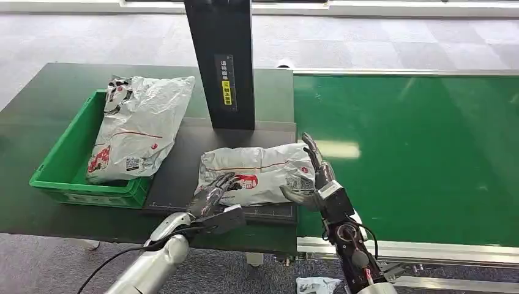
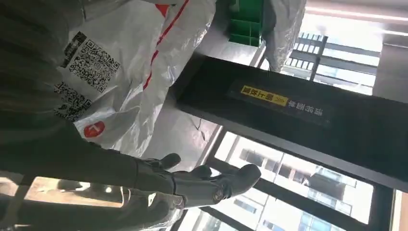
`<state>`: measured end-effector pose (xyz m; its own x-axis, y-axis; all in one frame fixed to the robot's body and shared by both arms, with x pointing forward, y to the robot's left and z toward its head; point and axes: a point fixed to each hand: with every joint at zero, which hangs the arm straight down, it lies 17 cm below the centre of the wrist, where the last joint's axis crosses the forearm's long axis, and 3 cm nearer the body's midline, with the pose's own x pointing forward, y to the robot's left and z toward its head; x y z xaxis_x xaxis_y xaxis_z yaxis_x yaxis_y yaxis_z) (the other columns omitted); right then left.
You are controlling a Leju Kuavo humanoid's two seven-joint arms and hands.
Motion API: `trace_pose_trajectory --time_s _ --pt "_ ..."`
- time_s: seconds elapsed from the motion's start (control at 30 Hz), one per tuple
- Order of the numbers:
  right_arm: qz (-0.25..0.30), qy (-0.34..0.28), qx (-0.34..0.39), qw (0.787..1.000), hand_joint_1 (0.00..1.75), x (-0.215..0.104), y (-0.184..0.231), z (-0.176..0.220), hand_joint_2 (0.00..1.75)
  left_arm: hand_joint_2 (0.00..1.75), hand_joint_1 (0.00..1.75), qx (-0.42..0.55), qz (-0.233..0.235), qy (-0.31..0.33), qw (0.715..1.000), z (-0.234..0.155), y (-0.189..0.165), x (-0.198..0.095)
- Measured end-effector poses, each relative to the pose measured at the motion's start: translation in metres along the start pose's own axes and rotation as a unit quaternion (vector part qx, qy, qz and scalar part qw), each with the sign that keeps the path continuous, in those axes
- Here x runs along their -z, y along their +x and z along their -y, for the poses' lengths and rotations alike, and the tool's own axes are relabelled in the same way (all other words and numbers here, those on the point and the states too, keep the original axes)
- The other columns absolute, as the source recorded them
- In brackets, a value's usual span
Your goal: Moved the parcel from conveyor to table for the left to box.
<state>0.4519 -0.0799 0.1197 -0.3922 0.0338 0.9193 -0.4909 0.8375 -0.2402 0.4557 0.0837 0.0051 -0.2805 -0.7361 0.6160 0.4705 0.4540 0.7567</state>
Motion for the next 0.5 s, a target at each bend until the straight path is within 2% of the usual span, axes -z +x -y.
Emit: trace_pose_trajectory --time_s 0.07,0.1,0.13,0.17,0.3,0.5 --pt "0.000 0.000 0.000 1.000 0.00 0.001 0.000 0.000 1.75 1.75 0.00 0.000 0.000 -0.001 1.000 0.001 0.000 0.000" --pt "0.001 0.000 0.000 1.000 0.00 0.001 0.000 0.000 1.75 1.75 0.33 0.000 0.000 -0.002 1.000 0.001 0.000 0.000" --pt "0.000 0.000 0.000 1.000 0.00 0.001 0.000 0.000 1.75 1.75 1.61 0.002 0.001 -0.004 1.000 0.001 0.000 0.001" --pt "-0.001 -0.001 0.000 1.000 0.00 0.001 0.000 0.000 1.75 1.75 1.75 0.002 0.004 -0.004 1.000 0.000 0.001 0.001" --pt "-0.008 -0.004 0.001 1.000 0.00 -0.004 -0.003 -0.003 1.75 1.75 1.75 -0.005 0.023 0.024 0.999 -0.006 0.006 0.000" --pt "-0.016 -0.008 0.007 1.000 0.00 -0.018 -0.007 -0.011 1.75 1.75 1.75 -0.037 0.025 0.119 0.992 -0.033 0.004 -0.009"
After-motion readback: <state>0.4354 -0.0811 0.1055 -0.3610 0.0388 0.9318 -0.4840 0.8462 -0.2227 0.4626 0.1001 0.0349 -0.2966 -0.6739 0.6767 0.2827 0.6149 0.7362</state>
